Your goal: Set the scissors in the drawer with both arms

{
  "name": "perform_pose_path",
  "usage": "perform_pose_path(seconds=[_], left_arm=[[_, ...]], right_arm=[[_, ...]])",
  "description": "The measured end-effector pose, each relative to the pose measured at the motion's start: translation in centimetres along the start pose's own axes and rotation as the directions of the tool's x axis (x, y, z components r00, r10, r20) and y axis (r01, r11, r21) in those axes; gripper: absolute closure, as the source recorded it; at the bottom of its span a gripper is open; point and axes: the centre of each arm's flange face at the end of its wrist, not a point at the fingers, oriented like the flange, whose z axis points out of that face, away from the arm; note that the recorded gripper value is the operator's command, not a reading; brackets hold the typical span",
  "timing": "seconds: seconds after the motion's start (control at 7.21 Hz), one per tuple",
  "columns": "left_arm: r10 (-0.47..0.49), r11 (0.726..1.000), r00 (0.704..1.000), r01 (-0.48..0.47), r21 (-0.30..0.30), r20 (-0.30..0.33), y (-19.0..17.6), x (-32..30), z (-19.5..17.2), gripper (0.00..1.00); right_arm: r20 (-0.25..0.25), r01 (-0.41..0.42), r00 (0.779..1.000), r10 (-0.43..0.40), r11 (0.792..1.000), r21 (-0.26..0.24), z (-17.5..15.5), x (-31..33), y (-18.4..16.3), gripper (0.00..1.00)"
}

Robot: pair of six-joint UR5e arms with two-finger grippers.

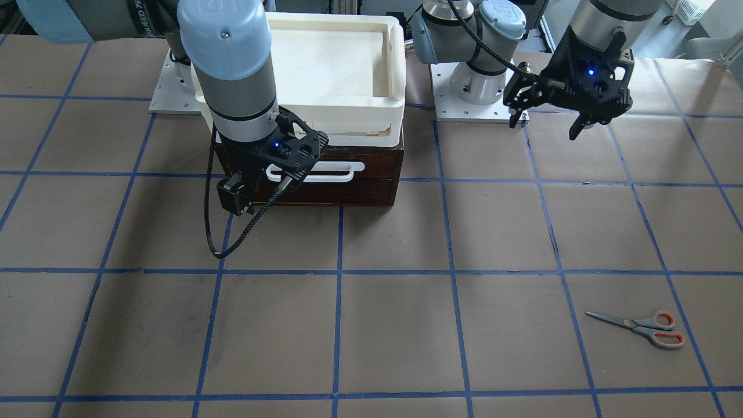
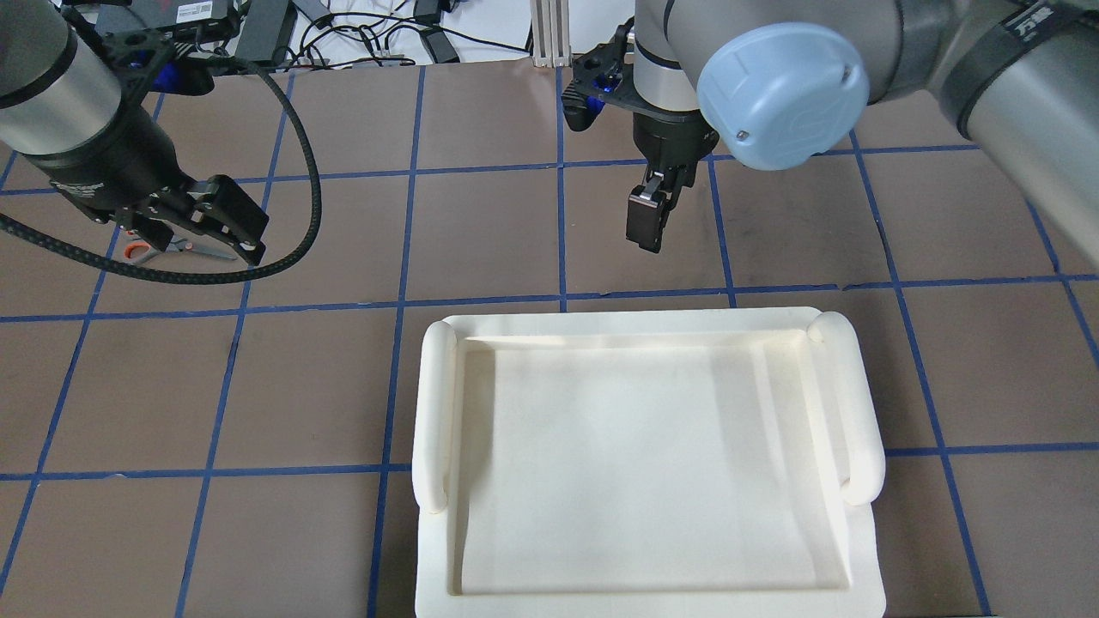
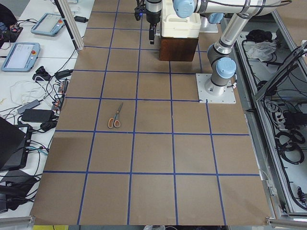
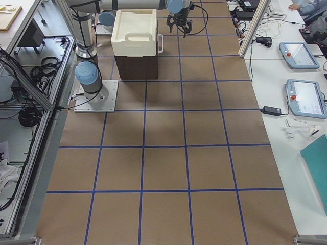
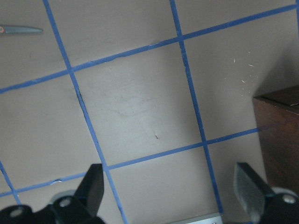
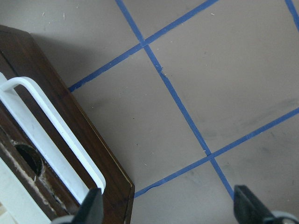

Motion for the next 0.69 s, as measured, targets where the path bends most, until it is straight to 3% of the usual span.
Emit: perform_pose_path(seconds=[0.14,0.28,0.69], left_arm=[[0.111,0.994,0.994,-0.111,-0.002,-0.003,0.2,-2.6,0.5,0.0],[0.255,0.967,0.967,-0.255,-0.008,-0.011,0.5,-5.5,1.2,0.0],[0.499,0.867,0.867,-0.499,-0.014,-0.003,0.5,-14.6,4.4,0.0]], right_arm=[[0.036,0.099,0.994,-0.099,0.995,-0.001,1.0,-0.3,-0.7,0.0],[0.076,0.18,0.981,-0.18,0.984,0.009,1.8,-0.5,-1.1,0.0],[0.123,0.292,0.948,-0.293,0.956,0.027,3.6,-0.2,-1.7,0.0]])
